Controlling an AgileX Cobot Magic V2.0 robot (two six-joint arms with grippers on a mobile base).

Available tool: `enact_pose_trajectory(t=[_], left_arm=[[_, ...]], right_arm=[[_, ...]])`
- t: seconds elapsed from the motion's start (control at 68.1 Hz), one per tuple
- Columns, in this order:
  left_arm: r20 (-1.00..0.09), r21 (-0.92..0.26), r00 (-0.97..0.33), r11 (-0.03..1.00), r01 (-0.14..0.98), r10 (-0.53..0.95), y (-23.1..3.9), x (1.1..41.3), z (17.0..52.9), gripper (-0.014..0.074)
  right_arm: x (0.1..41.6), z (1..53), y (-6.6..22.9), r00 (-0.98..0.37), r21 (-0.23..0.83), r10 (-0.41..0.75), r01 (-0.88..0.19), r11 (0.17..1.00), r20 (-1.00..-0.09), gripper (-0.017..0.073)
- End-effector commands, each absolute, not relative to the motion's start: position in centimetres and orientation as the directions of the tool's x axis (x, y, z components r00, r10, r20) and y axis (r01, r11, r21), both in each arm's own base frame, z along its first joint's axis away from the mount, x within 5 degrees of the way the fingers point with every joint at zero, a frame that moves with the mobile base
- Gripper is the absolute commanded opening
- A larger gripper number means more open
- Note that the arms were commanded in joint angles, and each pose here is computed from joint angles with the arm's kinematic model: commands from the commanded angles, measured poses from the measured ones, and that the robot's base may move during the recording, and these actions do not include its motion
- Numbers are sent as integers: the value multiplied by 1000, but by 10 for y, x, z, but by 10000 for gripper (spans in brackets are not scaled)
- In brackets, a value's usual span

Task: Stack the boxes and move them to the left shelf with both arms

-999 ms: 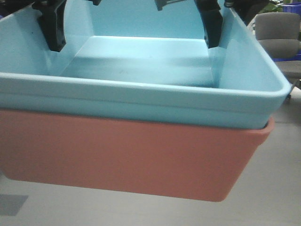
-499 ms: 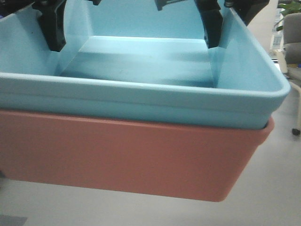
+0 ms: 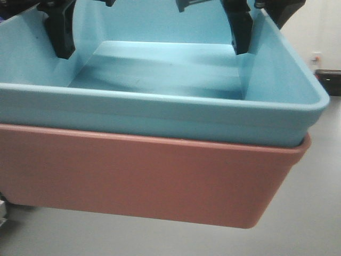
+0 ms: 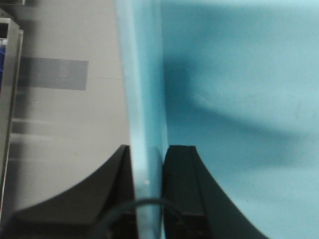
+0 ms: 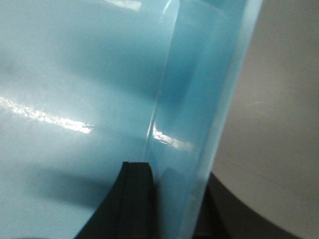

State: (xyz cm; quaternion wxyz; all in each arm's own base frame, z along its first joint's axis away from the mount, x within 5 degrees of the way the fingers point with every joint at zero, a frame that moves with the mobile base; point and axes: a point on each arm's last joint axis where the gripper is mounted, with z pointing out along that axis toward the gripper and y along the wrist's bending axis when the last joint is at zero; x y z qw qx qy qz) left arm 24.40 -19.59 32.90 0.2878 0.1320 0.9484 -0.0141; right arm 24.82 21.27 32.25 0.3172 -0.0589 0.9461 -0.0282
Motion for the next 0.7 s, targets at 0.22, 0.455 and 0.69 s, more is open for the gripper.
enact_pose_trajectory(t=[0.22,0.455,0.69], left_arm=[[-724,-214,-680,897,387,121,-224,233,369,-12],[-724,-214,-680,897,387,121,-224,233,369,-12],[-724,-214,-680,897,387,121,-224,233,369,-12]], right_arm=[[243,359,239,-663,132,-81,-265,955,-744,57],[243,359,239,-663,132,-81,-265,955,-744,57],[243,359,239,-663,132,-81,-265,955,-744,57]])
